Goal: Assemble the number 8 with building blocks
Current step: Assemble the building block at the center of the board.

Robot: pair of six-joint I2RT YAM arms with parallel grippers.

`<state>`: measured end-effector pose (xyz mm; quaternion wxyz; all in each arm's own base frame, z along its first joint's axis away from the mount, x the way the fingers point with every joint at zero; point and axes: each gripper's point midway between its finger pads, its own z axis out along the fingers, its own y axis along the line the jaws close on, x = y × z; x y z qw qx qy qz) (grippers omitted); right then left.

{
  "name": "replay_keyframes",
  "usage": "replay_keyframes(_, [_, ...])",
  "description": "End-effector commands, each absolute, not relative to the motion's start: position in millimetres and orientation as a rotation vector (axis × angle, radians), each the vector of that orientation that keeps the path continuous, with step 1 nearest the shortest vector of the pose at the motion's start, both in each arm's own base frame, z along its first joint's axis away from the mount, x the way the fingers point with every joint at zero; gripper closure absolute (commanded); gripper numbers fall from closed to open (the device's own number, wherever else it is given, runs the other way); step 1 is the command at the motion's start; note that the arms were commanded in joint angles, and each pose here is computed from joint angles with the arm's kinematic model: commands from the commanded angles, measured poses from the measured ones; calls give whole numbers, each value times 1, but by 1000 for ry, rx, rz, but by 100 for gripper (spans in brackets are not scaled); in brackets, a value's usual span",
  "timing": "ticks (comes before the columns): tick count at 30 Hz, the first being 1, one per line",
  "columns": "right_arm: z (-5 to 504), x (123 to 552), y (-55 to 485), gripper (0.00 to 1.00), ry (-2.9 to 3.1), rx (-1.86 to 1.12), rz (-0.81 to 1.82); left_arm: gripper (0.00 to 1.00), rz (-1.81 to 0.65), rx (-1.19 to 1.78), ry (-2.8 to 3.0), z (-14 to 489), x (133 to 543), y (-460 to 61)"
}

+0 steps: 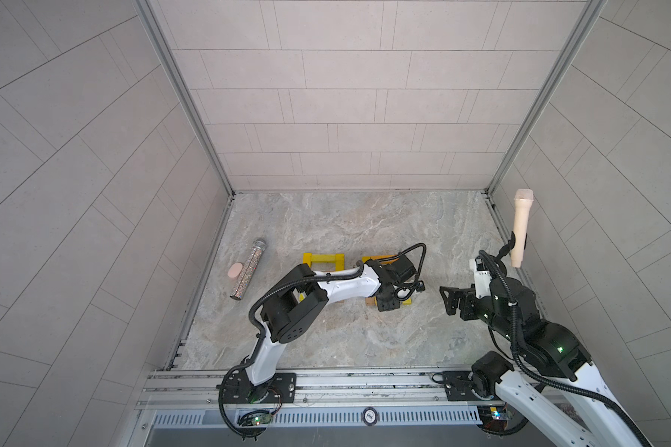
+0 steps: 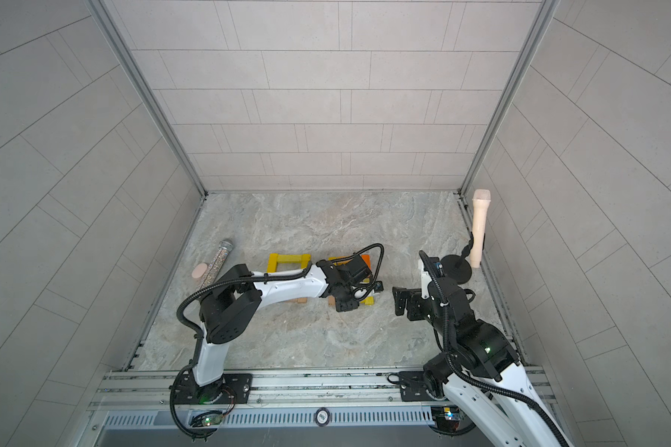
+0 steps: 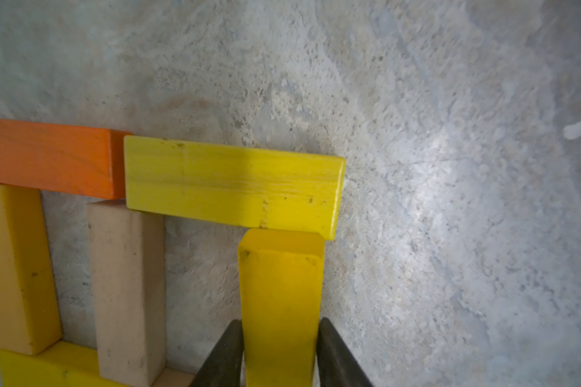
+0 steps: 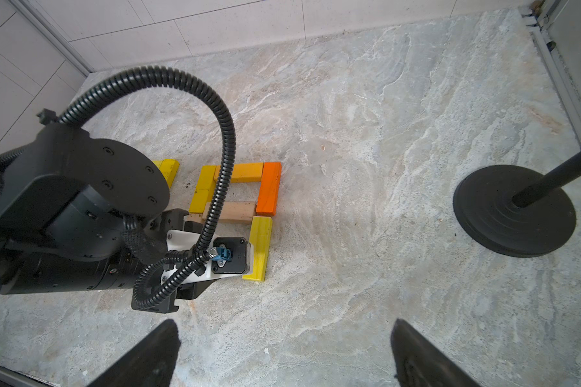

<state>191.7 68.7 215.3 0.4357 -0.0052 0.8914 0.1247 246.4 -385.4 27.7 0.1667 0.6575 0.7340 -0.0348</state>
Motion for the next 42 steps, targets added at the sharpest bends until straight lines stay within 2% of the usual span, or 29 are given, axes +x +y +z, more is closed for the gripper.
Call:
replay_keyframes(1, [218, 192, 67, 0, 2212, 5, 306, 60, -75, 1920, 2079, 23, 241, -379])
replay_keyframes(7, [218, 192, 67, 0, 2213, 6, 309, 60, -74, 1917, 2078, 25, 240, -379])
replay_keyframes(11, [218, 192, 67, 0, 2213, 6, 306, 55, -79, 1908, 2077, 28, 241, -379])
replay_keyframes(21, [217, 193, 67, 0, 2214, 14, 310, 55, -87, 1892, 2078, 34, 239, -378])
replay_keyframes(26, [212, 194, 70, 0, 2226, 24, 328, 46, -123, 1778, 2082, 60, 245, -385])
replay_keyframes(33, [195, 200, 79, 0, 2276, 37, 359, 26, -227, 1483, 2131, 102, 249, -386])
replay_keyframes(39, [170, 211, 95, 1, 2376, 23, 385, 16, -313, 1079, 2314, 111, 244, -359])
replay_keyframes(42, [159, 220, 99, 1, 2404, 23, 374, 2, -393, 835, 2391, 114, 241, -349])
